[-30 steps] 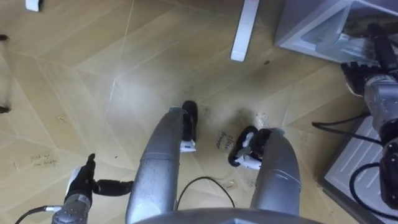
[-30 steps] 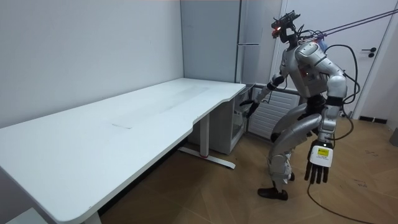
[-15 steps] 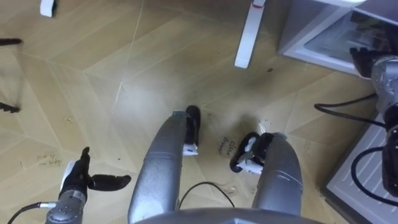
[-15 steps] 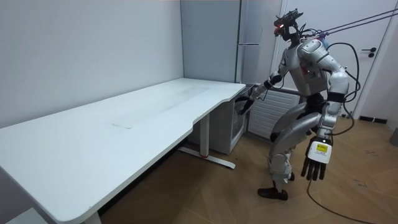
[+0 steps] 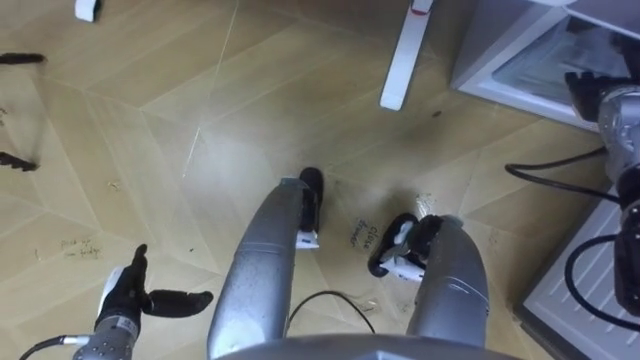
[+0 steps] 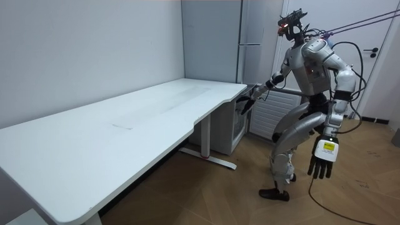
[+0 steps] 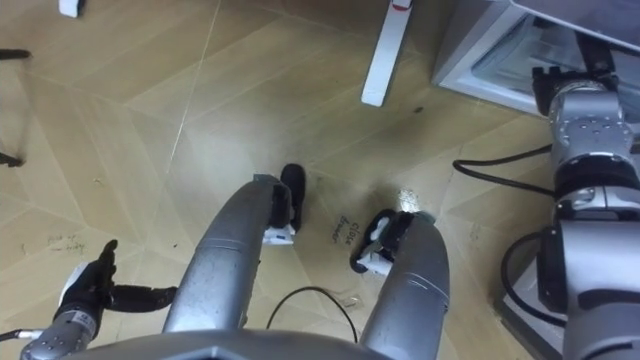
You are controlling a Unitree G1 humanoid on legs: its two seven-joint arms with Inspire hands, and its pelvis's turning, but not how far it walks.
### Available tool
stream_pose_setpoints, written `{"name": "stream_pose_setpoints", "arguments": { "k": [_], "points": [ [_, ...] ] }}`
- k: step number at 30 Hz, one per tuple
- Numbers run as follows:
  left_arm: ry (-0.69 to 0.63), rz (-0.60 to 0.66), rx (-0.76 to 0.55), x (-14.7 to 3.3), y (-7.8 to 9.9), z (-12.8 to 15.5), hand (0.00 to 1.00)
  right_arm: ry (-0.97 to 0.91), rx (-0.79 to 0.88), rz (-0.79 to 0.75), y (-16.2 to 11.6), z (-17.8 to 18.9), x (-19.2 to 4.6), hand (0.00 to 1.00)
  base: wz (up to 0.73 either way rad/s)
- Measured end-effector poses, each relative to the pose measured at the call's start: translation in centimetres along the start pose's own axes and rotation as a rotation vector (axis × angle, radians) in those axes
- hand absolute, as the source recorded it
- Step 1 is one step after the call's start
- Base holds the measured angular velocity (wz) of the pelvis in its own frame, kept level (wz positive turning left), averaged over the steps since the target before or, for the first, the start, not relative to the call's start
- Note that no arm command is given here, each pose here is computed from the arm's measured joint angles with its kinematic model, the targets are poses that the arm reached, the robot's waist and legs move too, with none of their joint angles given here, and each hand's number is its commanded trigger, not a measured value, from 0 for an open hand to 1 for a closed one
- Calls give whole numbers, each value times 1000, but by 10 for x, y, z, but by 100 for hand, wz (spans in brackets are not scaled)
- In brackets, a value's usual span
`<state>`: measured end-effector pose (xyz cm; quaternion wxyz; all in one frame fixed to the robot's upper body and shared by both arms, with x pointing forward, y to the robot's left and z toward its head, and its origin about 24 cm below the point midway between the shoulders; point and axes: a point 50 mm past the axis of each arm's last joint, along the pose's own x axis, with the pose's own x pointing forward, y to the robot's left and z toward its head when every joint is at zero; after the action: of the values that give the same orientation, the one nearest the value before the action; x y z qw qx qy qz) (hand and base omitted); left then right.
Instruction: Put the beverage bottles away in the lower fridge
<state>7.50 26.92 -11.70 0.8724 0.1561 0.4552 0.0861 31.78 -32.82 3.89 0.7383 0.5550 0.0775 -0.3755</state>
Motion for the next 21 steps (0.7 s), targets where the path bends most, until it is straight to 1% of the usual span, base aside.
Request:
{"name": "stream_pose_setpoints", "arguments": {
  "k": [14, 16, 19, 21],
  "points": [
    [20, -33, 2, -2, -1, -6, 0, 5, 1, 5, 2, -1, -1, 0, 0],
    [19, -39, 3, -1, -1, -6, 0, 1, 3, 2, -4, 0, 1, 0, 6],
    [60, -50, 8, -2, 0, -15, 0, -8, -7, 18, -17, 1, 4, 0, 11],
    [87, -71, 16, -2, 1, -18, 0, -24, -54, 32, -34, 6, 6, 0, 10]
  ]
}}
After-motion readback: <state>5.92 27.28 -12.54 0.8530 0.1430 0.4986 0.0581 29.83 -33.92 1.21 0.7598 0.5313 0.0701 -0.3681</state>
